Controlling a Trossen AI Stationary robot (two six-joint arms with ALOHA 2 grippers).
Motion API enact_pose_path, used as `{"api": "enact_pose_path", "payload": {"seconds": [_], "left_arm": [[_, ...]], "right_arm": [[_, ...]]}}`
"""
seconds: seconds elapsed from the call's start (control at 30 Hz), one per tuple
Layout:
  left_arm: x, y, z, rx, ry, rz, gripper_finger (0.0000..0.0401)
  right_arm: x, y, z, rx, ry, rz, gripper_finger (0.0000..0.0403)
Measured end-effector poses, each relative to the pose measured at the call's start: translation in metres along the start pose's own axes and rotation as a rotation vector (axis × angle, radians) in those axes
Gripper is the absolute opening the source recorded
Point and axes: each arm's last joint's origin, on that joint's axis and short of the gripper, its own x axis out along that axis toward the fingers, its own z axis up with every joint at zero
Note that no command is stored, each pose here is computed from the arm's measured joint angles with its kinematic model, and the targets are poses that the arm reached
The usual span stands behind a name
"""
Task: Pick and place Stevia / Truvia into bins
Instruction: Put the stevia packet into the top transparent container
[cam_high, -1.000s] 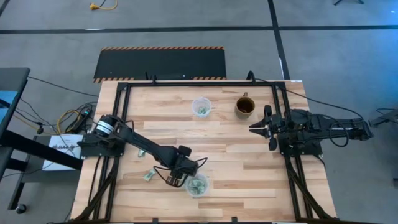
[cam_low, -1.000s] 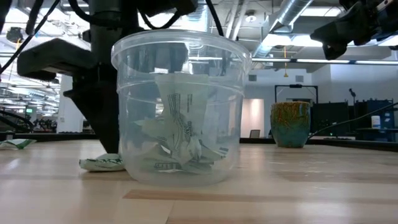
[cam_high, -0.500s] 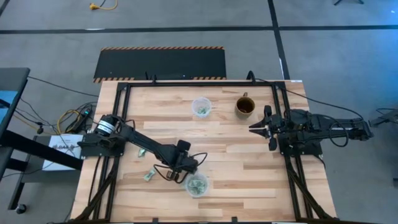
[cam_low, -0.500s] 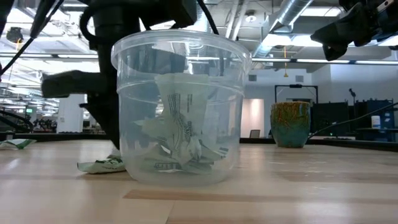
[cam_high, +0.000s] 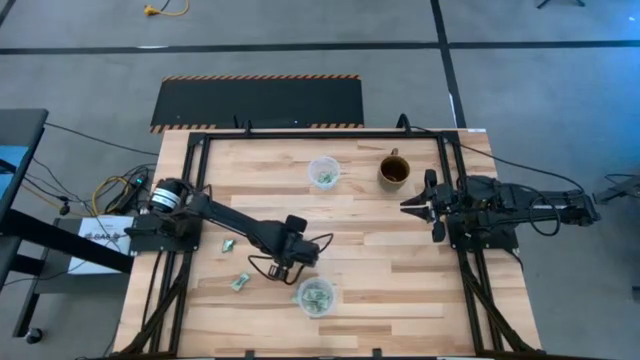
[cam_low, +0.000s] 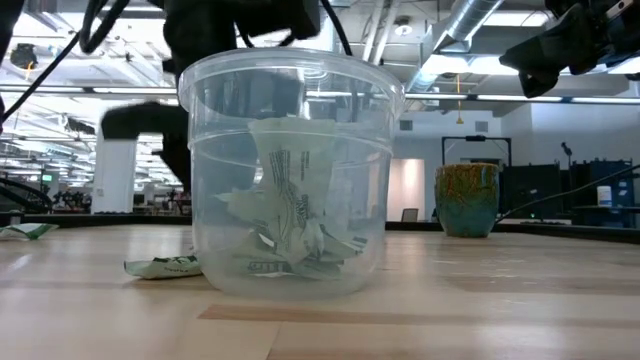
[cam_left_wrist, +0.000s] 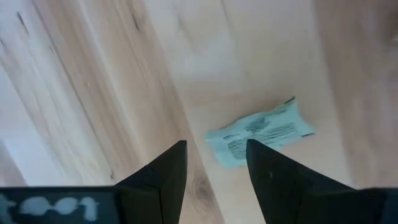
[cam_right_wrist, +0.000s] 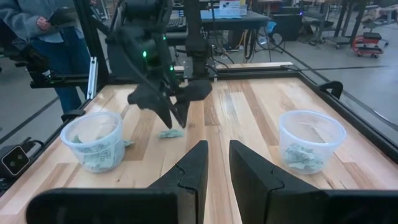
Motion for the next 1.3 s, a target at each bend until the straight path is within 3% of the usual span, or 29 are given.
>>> {"api": "enact_pose_path", "payload": {"seconds": [0.13,0.23,0.33,0.53,0.77,0.9,1.03,1.17,1.3], "left_arm": [[-0.016,0.001,-0.001,0.010,-0.057,-0.077,0.0155],[-0.019,-0.002,-0.001,0.095,-0.082,-0.192,0.0155],[-0.017,-0.006,-0.001,0.213,-0.087,-0.233,0.0155],[-0.013,-0.012,-0.003,0.410,-0.079,-0.141,0.0155],[-0.001,-0.016,0.003,0.489,-0.088,-0.111,0.0155],[0.008,-0.017,0.000,0.566,-0.021,-0.068,0.0155],[0.008,-0.017,-0.001,0.581,-0.006,-0.067,0.0155],[0.008,-0.019,-0.002,0.663,-0.022,-0.133,0.0155],[0.008,-0.019,0.002,0.726,-0.060,-0.115,0.0155]], "right_arm": [[0.000,0.000,0.000,0.000,0.000,0.000,0.0059],[0.000,0.000,0.000,0.000,0.000,0.000,0.0059],[0.000,0.000,0.000,0.000,0.000,0.000,0.0059],[0.000,0.000,0.000,0.000,-0.001,0.000,0.0059],[0.000,0.000,0.000,0.000,0.000,0.000,0.0059],[0.000,0.000,0.000,0.000,0.003,0.000,0.0059],[0.000,0.000,0.000,0.000,0.002,0.001,0.0059],[0.000,0.000,0.000,0.000,0.003,0.001,0.0059],[0.000,0.000,0.000,0.000,0.003,0.000,0.0059]]}}
